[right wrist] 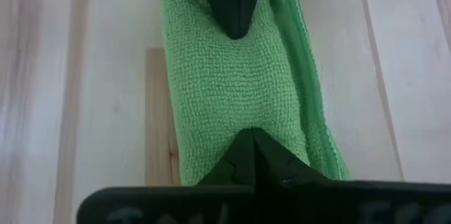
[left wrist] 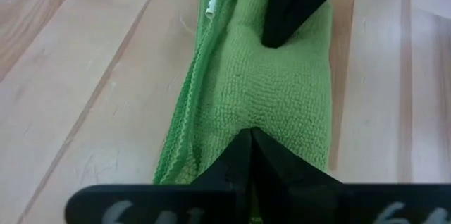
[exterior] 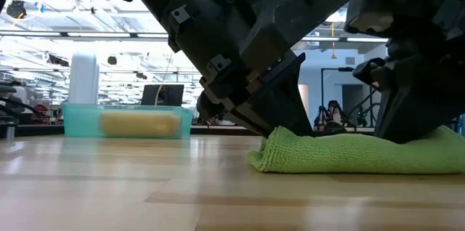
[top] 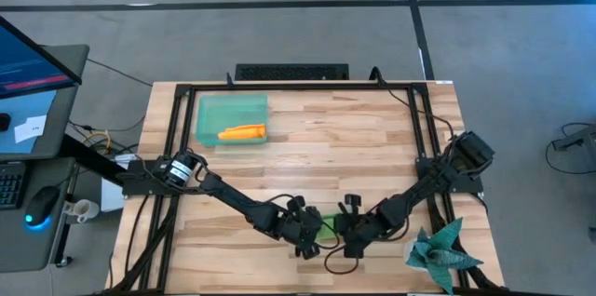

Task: Roll microfiber towels into tight, uniform cylinder then place into a basket
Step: Roll the green towel

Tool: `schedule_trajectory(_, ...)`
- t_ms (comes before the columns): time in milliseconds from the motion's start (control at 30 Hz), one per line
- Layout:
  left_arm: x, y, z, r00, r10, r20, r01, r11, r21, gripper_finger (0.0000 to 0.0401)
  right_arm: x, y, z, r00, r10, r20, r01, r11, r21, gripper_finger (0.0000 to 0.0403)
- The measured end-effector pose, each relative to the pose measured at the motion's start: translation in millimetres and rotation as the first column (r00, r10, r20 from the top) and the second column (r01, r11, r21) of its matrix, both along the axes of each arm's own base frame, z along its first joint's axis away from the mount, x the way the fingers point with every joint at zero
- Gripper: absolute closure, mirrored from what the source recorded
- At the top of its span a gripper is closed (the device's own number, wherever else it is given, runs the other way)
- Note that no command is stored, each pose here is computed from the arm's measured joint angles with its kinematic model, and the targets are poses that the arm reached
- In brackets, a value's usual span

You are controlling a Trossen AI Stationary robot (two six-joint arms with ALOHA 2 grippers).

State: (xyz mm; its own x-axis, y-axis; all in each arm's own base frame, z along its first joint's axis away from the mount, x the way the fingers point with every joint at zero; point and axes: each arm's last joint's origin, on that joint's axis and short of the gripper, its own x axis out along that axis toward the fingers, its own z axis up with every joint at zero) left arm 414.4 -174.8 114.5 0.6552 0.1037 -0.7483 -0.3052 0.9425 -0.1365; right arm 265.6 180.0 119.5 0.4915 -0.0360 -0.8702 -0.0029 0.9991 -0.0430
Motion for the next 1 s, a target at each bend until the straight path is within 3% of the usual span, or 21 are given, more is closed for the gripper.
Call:
schedule_trajectory(133,0.0,0.0,0.1,0.999,-0.044,-0.015,0.044,0.999,-0.001,0.0401,3.2,-3.6,-6.8,1.000,-0.021,-0.019,0.021,1.000,-0.010,0.0397)
schedule_trajectory(300,-4.5,1.0,10.3,0.994,-0.095,-0.047,0.096,0.995,0.012,0.0401,4.4,-5.1,-7.0,0.999,-0.042,-0.031,0.042,0.999,0.020,0.0384)
schedule_trajectory(500,-27.5,-4.7,48.7,0.988,-0.120,-0.092,0.125,0.991,0.050,0.0401,5.9,-6.4,-7.3,0.998,-0.045,-0.038,0.047,0.998,0.040,0.0389)
schedule_trajectory(733,-48.6,-21.9,94.6,0.993,-0.113,0.042,0.105,0.980,0.168,0.0401,8.0,-9.1,-5.0,0.997,-0.071,-0.031,0.073,0.995,0.073,0.0386)
schedule_trajectory(833,-44.3,-27.8,96.2,0.984,-0.150,0.098,0.129,0.972,0.195,0.0401,8.4,-9.9,-1.8,0.997,-0.074,-0.021,0.076,0.993,0.092,0.0384)
schedule_trajectory(1000,-34.0,-24.4,83.5,0.974,-0.213,0.076,0.189,0.950,0.248,0.0395,8.8,-9.7,1.3,0.996,-0.092,-0.011,0.093,0.989,0.115,0.0389)
